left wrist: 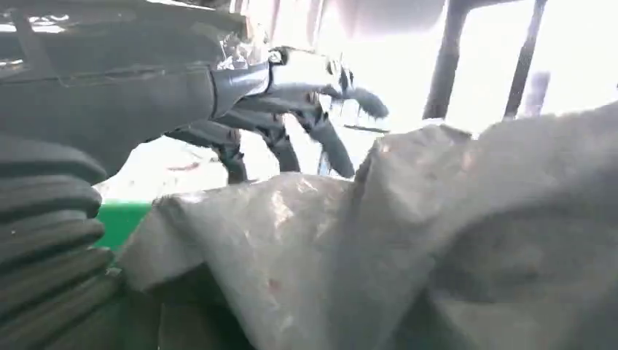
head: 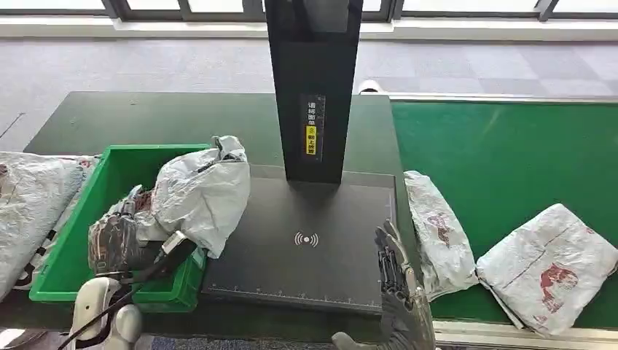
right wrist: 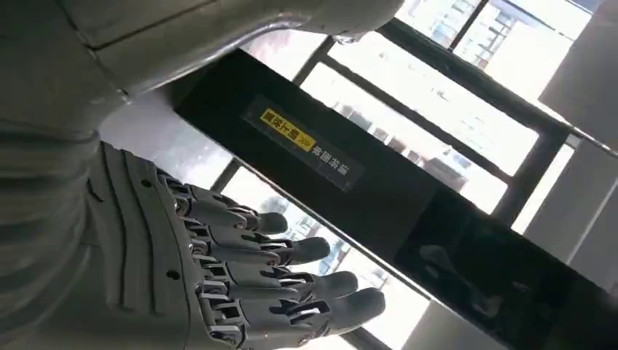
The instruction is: Moved the parcel from conveyor to table for the left to box.
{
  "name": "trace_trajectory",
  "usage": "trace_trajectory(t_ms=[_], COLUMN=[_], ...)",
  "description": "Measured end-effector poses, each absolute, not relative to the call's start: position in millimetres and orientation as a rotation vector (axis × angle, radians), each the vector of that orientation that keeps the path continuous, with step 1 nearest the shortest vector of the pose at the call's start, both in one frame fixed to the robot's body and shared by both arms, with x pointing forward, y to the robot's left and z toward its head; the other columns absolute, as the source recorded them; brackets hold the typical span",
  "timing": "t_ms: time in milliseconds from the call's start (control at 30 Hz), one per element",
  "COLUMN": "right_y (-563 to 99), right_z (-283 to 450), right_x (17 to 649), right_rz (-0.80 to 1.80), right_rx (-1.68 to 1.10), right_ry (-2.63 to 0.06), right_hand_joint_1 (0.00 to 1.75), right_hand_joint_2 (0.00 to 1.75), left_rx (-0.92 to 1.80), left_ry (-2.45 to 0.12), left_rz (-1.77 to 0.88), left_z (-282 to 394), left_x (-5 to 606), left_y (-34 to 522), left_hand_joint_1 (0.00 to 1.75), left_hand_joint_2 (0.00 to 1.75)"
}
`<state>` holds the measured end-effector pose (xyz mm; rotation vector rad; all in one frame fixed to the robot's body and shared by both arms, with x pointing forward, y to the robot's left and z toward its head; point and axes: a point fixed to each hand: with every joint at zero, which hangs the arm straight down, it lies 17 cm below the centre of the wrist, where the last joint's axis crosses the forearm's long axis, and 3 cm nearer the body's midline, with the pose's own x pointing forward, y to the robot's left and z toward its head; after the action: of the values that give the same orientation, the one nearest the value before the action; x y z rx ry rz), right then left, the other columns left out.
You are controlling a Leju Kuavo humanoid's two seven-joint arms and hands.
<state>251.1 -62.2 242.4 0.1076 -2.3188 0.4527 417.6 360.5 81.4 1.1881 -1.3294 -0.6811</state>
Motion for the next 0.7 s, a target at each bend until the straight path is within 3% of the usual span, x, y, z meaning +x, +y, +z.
trace_trajectory(t_ms=[367,700], right_y=[-64,-71], right_z=[242,243], right_x=[252,254], right_rz=[0.464,0.441], right_rx=[0.097,0.039], right_ry=[-2.323,-2.331], right_hand_joint_1=[0.0,0.0], right_hand_joint_2=[1.75,1.75], left_rx=[1.091,0.982], left_ry=[-1.322,-1.453], left_rz=[-0.605,-0.236], left_z=[62,83], left_x=[442,457], left_y=[370,409], left_hand_joint_1=[0.0,0.0], left_hand_joint_2=[0.0,0.0])
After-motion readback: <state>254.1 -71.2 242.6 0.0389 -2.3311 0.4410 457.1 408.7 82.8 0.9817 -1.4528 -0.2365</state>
